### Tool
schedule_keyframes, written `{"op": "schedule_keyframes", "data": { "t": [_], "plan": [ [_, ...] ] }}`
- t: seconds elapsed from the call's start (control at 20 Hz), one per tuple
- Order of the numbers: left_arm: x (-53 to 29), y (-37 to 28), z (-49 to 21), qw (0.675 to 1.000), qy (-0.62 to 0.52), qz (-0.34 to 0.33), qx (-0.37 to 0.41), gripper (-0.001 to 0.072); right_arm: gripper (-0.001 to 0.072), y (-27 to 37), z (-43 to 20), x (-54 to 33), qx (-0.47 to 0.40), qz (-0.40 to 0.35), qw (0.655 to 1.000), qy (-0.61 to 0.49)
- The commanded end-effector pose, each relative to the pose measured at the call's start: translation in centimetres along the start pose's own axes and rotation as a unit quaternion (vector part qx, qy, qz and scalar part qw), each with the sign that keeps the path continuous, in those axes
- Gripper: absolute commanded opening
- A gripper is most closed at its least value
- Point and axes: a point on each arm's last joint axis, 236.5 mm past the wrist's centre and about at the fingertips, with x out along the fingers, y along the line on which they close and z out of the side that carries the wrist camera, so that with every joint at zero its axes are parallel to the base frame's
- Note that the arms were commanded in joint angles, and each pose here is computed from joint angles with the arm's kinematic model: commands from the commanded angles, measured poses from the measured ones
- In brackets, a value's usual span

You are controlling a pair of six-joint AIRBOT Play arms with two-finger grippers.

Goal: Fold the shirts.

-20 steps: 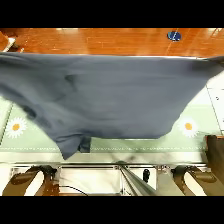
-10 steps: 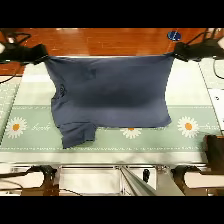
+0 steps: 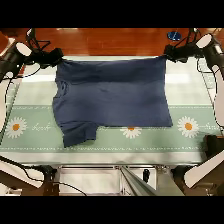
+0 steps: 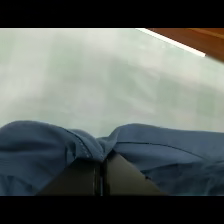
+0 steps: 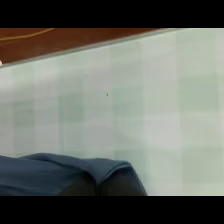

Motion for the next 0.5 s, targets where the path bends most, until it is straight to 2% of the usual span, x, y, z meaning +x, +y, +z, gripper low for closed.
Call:
{"op": "schedule_keyframes", "data": {
  "t": [0.0,0.15,0.25,0.45],
  "plan": [
    [-1.8,0.2,-3.0,0.996,0.076,-0.007,0.054,0.0018,0.003,-1.8,-2.6,-1.0,0.0,-0.003,0.998,0.067],
    [-4.3,1.1,-8.2,0.974,0.195,-0.023,0.115,0.0018,0.003,-3.1,-6.9,-3.0,-0.016,0.002,0.986,0.166],
    [-4.9,1.7,-10.8,0.961,0.251,-0.029,0.109,0.0018,0.003,-4.1,-9.5,-3.5,-0.03,-0.01,0.975,0.218],
    [-2.8,3.5,-15.0,0.952,0.295,-0.022,0.084,0.0018,0.003,-5.1,-12.4,-1.9,-0.005,-0.015,0.969,0.245]
  ]
}}
